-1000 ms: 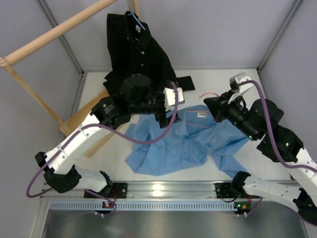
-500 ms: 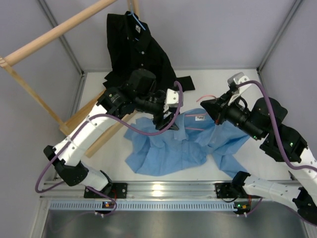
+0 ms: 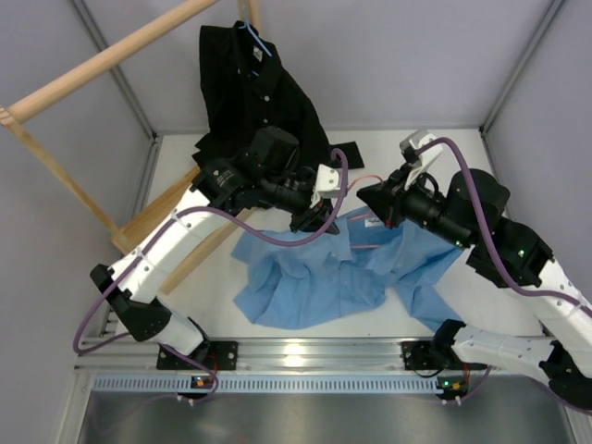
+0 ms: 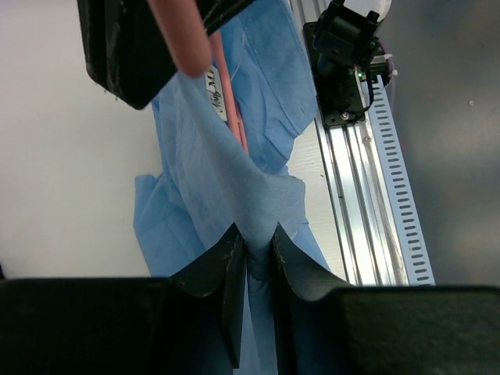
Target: Place the shirt on the hanger
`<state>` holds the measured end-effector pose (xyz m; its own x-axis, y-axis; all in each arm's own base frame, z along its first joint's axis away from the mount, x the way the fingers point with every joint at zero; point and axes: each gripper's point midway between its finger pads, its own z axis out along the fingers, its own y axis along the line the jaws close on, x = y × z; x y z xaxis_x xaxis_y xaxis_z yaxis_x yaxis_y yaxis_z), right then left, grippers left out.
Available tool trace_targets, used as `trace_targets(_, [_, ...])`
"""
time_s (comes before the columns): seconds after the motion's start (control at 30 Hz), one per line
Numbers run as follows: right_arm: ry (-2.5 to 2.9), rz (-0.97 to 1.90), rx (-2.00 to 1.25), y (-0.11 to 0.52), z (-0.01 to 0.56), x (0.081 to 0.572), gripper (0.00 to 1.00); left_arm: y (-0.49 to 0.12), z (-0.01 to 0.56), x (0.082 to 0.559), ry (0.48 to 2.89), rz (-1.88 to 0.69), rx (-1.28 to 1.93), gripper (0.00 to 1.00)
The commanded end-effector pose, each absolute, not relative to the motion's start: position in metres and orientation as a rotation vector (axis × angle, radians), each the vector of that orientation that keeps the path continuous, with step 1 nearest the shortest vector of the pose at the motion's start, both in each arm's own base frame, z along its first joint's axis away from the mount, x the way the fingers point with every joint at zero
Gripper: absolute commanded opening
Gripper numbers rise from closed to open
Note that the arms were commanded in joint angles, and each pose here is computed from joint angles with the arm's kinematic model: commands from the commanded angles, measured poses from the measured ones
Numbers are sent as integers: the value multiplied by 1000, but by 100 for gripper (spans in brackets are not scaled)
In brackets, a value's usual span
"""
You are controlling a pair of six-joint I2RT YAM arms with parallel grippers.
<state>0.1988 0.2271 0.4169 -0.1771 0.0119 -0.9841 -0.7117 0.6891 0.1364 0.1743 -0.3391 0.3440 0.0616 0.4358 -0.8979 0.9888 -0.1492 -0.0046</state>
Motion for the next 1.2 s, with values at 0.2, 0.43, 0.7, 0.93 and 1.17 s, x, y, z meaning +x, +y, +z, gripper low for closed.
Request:
trace_targets(0.2, [1524,794,-519,232,455,199,0,-336,344,184,1456,-967,1653,26])
trace_targets(0.43, [1513,802,-499,229,457,197,0,-339,340,189,1475,-965,1654,0])
trace_targets(0.7, [1513,764,-480,217,448,196,18,-336,352,182,1416,-978,1658,0])
trace_targets(0.93, [1497,693,-581,187,434,170,61,-322,366,168,1345,-1015,1669,0])
trace_targets(1.17, [1553,605,-784,141,412,122,72,-309,373,157,1320,-1021,1700,0])
